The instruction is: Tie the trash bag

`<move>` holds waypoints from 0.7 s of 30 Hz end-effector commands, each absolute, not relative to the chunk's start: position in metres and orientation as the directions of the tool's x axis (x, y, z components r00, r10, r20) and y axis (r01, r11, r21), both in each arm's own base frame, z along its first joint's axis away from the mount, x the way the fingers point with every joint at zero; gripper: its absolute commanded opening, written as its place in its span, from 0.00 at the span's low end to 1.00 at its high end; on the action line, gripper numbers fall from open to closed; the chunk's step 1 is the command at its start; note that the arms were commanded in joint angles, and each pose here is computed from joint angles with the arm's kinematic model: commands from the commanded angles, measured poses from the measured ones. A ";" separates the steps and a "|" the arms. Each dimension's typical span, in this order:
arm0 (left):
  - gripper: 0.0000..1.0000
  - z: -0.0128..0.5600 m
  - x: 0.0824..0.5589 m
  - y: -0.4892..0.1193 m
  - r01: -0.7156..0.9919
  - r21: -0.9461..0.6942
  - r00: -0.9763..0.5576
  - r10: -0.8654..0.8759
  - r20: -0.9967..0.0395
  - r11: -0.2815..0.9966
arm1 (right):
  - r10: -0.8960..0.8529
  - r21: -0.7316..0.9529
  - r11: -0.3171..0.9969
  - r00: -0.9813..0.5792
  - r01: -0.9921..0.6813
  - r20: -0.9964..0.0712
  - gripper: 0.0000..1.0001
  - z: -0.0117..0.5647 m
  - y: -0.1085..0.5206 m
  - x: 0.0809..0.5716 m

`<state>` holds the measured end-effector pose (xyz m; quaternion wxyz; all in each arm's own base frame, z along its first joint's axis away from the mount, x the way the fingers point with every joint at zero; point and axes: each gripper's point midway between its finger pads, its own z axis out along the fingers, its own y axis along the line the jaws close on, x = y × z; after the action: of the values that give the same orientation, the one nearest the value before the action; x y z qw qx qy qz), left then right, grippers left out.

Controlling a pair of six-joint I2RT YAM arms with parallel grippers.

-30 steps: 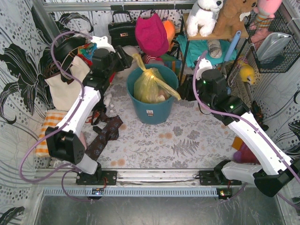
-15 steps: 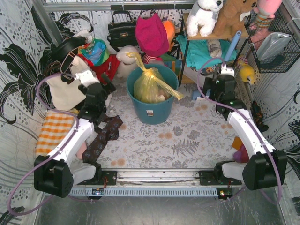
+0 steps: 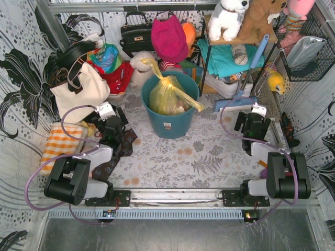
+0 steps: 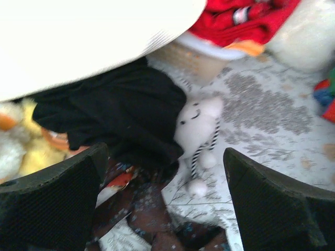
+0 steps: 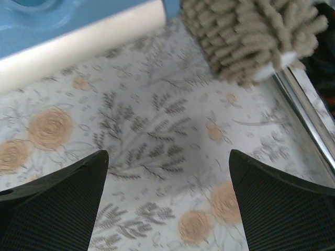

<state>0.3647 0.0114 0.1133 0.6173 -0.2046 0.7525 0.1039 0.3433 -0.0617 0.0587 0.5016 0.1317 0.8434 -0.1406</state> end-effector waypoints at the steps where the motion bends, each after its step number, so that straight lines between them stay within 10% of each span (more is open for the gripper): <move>1: 0.99 0.172 0.383 -0.006 -0.282 -0.154 0.087 -0.135 -0.987 0.947 | 0.035 -0.035 0.965 -0.262 0.259 -0.964 0.97 0.091 -0.045 0.374; 21: 0.99 0.156 0.373 -0.019 -0.195 -0.077 -0.013 -0.081 -0.997 0.978 | -0.032 -0.048 0.994 -0.167 0.095 -0.985 0.97 0.071 -0.020 0.364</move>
<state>0.3788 -0.0252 0.1570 0.6932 -0.0918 0.7143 0.0288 0.3527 -0.0210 0.0496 0.6129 0.0263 0.7881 -0.0510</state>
